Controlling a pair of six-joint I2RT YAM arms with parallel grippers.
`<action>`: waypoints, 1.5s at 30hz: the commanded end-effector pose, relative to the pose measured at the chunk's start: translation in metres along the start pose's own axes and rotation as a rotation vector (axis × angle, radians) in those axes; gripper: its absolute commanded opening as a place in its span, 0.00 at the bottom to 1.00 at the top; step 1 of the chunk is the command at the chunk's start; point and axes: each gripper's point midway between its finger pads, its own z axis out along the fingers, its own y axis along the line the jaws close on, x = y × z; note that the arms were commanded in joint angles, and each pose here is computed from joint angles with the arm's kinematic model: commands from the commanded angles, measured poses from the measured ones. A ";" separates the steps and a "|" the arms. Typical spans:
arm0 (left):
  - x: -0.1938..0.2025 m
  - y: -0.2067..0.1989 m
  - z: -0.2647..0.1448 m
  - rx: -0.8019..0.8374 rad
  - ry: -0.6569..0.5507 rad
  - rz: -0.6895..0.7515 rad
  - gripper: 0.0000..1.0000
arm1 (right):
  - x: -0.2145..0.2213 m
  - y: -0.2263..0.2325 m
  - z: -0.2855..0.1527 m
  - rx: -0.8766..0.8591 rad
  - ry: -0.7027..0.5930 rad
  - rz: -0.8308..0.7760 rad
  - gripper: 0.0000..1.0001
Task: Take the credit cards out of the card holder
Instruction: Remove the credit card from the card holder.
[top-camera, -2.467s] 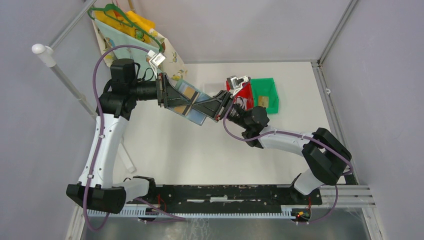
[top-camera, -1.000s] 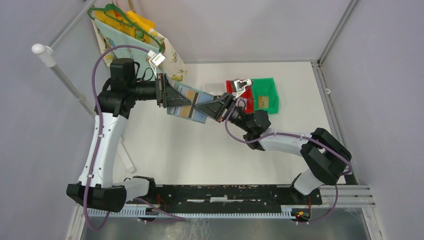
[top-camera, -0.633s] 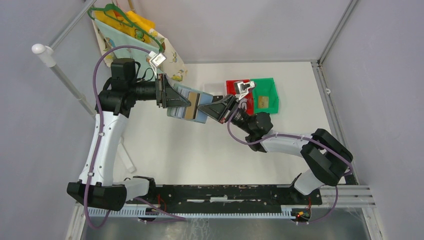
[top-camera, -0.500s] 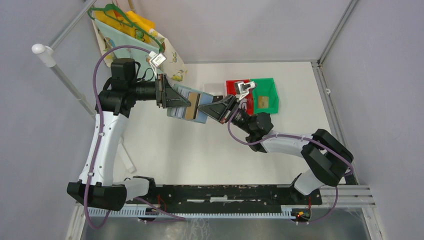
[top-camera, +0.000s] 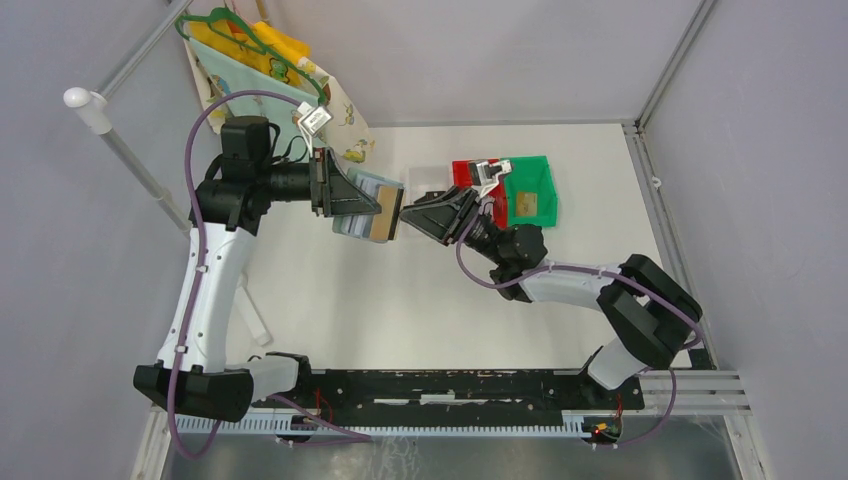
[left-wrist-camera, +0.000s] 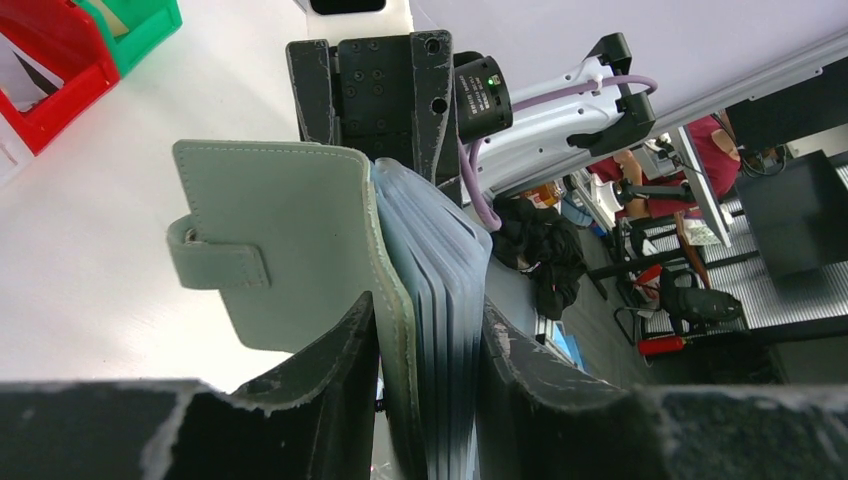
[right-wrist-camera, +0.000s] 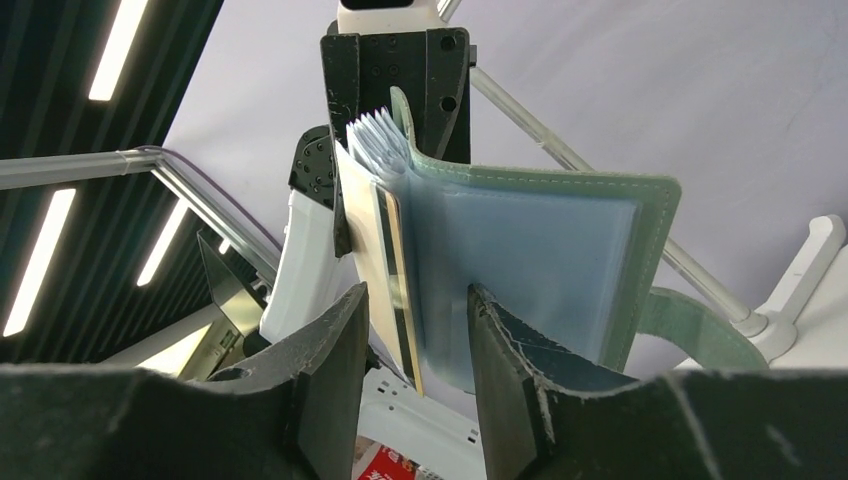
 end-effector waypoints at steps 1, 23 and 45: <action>-0.007 -0.027 -0.004 0.063 -0.001 0.070 0.02 | 0.000 0.028 0.016 -0.120 0.022 -0.012 0.46; -0.010 -0.001 -0.007 -0.092 0.005 0.144 0.02 | 0.000 0.047 -0.007 -0.181 0.063 -0.026 0.01; -0.013 -0.014 -0.008 -0.035 0.008 0.138 0.02 | 0.005 0.055 0.005 -0.236 0.080 -0.015 0.37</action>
